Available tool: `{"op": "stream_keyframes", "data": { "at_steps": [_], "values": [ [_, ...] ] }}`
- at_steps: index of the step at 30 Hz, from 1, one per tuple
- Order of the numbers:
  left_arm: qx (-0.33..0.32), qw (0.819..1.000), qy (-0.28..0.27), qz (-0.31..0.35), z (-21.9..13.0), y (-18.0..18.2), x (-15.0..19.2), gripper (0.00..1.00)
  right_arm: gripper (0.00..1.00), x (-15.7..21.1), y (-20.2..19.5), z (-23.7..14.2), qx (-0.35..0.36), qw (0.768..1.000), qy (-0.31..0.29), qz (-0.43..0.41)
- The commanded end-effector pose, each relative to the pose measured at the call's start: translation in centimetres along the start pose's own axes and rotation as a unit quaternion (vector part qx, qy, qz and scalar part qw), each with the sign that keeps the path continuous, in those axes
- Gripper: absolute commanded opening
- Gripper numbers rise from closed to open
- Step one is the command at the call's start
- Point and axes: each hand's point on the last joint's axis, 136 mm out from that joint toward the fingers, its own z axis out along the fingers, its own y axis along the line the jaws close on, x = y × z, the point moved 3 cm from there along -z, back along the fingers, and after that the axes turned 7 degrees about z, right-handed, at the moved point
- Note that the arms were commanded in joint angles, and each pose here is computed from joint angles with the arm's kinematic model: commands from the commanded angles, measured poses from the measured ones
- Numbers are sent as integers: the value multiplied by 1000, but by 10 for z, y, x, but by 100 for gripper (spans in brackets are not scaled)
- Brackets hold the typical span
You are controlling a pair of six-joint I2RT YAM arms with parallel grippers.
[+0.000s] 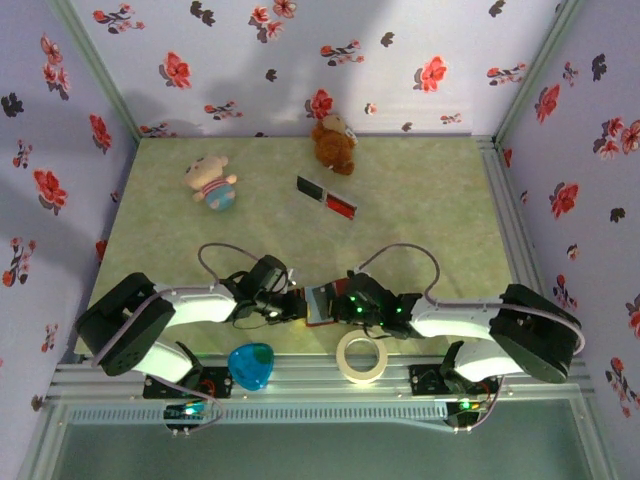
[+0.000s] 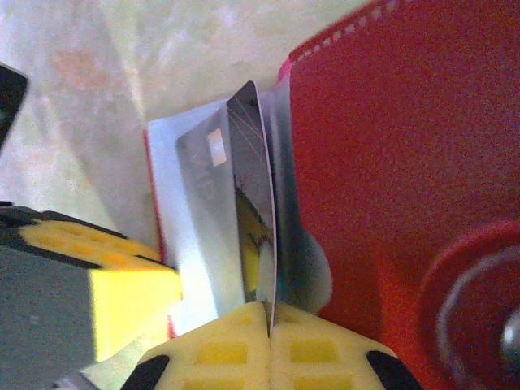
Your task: Put the credit cards into the card holder
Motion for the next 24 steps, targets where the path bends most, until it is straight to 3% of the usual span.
{"op": "stream_keyframes", "data": {
  "at_steps": [1, 4, 11, 19, 24],
  "values": [
    [-66, 996, 51, -19, 10, 28, 31, 0, 7, 16, -7, 8, -1, 999, 41, 14],
    [-73, 996, 54, -17, 9, 29, 31, 0, 19, 13, -8, 4, 10, 999, 39, 7],
    [-76, 995, 55, -15, 7, 28, 31, 0, 35, 3, -13, -19, 47, 998, 30, -22],
    [-72, 996, 54, -10, 7, 25, 28, 0, 36, -5, -17, -33, 82, 995, 35, -50],
    [-70, 996, 52, -4, 6, 23, 28, 8, 26, -14, -13, -28, 84, 994, 36, -61]
  ]
}}
